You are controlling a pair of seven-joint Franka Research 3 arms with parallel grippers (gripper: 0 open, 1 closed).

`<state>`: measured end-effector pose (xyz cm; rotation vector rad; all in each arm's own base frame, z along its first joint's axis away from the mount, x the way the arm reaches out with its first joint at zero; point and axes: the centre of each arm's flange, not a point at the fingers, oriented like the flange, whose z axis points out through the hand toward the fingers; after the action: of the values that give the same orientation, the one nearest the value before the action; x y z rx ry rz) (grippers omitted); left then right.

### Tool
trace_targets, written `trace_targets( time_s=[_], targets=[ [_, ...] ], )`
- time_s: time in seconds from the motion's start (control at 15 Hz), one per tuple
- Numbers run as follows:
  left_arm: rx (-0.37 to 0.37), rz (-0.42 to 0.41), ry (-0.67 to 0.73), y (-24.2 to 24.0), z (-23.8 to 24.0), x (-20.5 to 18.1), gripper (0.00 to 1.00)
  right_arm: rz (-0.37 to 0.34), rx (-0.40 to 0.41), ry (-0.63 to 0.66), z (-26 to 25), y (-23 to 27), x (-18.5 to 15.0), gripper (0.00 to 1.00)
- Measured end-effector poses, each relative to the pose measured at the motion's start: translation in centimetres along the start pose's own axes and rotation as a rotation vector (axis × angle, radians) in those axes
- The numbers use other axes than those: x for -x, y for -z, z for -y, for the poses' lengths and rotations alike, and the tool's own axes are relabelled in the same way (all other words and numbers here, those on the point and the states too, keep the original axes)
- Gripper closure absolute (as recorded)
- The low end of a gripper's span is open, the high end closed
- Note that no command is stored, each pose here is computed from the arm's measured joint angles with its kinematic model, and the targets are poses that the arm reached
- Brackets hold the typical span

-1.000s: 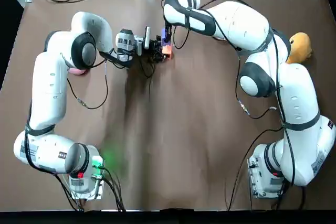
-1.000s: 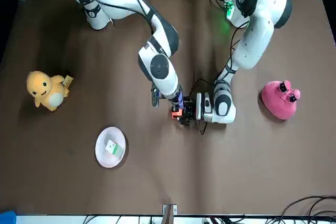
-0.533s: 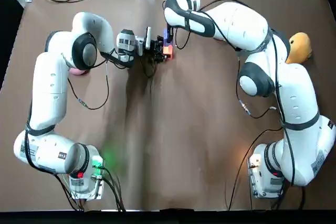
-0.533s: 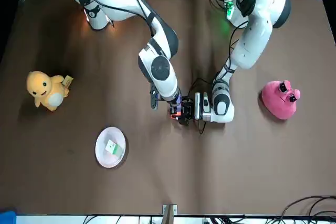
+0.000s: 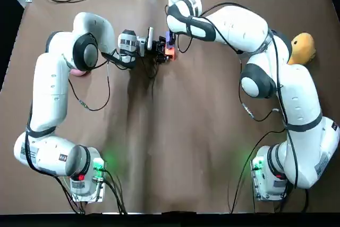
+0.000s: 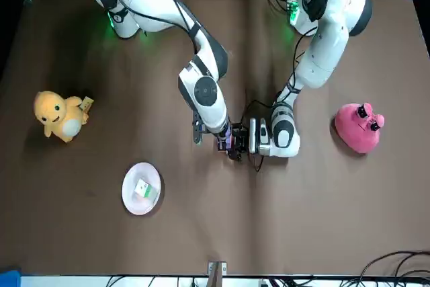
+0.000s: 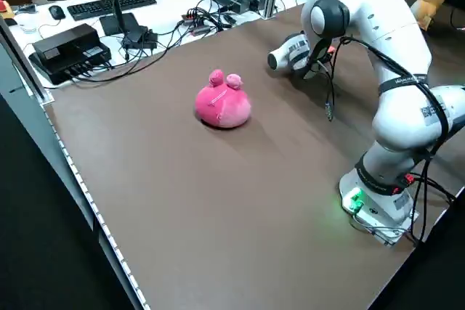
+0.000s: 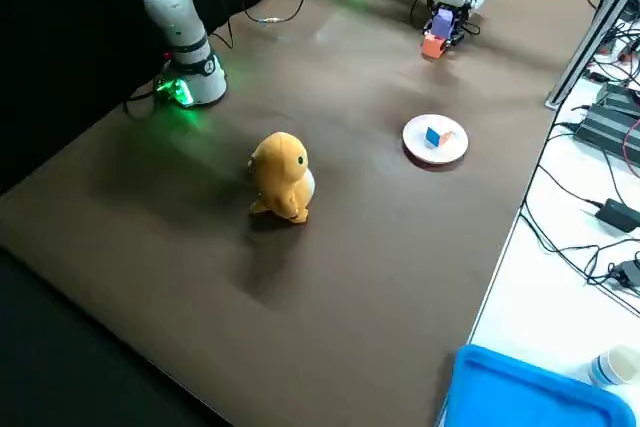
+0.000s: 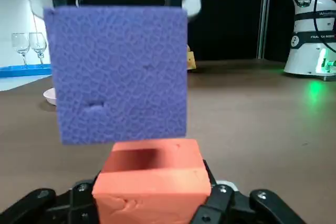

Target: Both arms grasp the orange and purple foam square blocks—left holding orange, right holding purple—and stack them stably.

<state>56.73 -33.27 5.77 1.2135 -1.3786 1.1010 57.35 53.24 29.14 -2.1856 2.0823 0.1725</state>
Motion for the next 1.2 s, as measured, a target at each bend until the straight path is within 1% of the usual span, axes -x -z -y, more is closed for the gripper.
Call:
trace_targets(
  time_s=[0.47, 1.2],
  targets=[
    [-0.010, -0.003, 0.008, -0.3, -0.1, 0.0, 0.35, -0.002, 0.002, 0.006, -0.7, -1.5, 0.1, 0.44],
    [-0.015, -0.003, 0.011, -0.6, -0.2, 0.0, 0.35, -0.007, 0.005, 0.006, -0.5, -1.8, -0.3, 0.44]
  ],
)
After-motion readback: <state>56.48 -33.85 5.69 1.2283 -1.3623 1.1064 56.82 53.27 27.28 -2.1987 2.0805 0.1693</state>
